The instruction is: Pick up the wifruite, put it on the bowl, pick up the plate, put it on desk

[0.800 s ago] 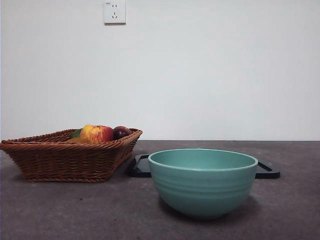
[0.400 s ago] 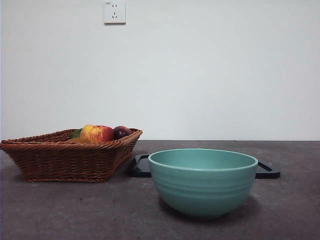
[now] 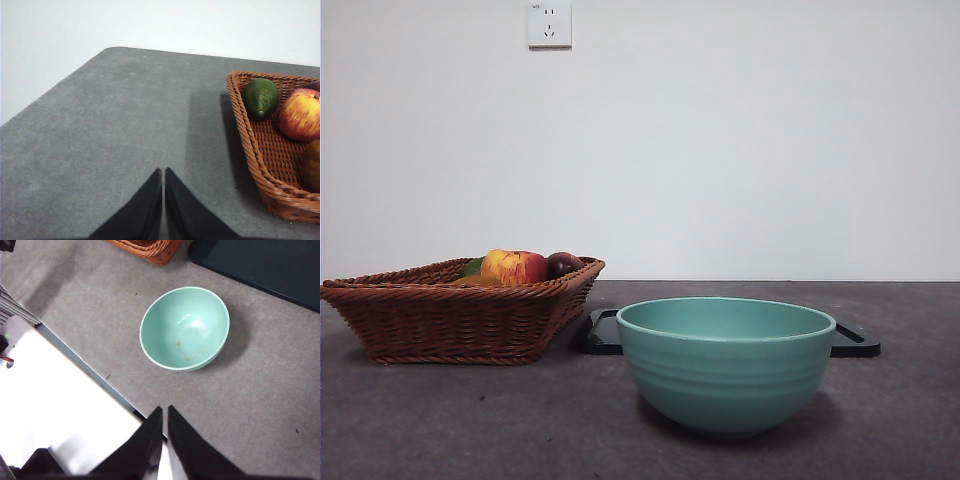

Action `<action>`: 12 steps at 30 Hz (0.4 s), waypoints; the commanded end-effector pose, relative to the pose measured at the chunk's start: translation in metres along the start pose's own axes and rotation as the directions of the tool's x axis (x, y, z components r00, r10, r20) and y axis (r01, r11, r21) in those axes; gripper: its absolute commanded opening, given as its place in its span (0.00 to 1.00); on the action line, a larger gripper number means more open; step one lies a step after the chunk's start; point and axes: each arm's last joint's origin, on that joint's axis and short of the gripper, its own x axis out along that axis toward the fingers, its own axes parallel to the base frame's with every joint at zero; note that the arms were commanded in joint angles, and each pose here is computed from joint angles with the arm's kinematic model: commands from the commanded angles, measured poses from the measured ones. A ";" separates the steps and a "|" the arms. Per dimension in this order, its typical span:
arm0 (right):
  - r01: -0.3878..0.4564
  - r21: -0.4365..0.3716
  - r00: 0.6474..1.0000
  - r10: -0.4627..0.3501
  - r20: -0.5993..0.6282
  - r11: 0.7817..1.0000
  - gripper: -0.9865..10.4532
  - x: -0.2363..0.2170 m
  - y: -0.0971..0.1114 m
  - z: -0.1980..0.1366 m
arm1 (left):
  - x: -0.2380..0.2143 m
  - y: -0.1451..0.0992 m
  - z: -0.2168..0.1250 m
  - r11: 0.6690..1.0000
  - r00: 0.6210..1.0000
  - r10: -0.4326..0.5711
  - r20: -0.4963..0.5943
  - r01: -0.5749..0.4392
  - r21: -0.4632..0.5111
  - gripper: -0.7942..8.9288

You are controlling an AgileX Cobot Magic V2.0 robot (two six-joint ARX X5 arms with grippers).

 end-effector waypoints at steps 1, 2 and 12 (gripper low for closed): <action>-0.008 -0.016 1.000 0.008 0.016 1.000 0.09 -0.004 0.003 0.003 | 0.002 0.001 -0.007 1.000 1.000 0.006 -0.024 -0.006 -0.004 0.09; -0.008 -0.016 1.000 0.008 0.015 1.000 0.09 -0.004 0.003 0.003 | 0.002 0.001 -0.007 1.000 1.000 0.006 -0.024 -0.007 -0.004 0.09; -0.007 -0.023 1.000 0.007 0.016 1.000 0.09 -0.004 0.003 0.003 | 0.002 0.001 -0.007 1.000 1.000 0.006 -0.024 -0.006 -0.004 0.09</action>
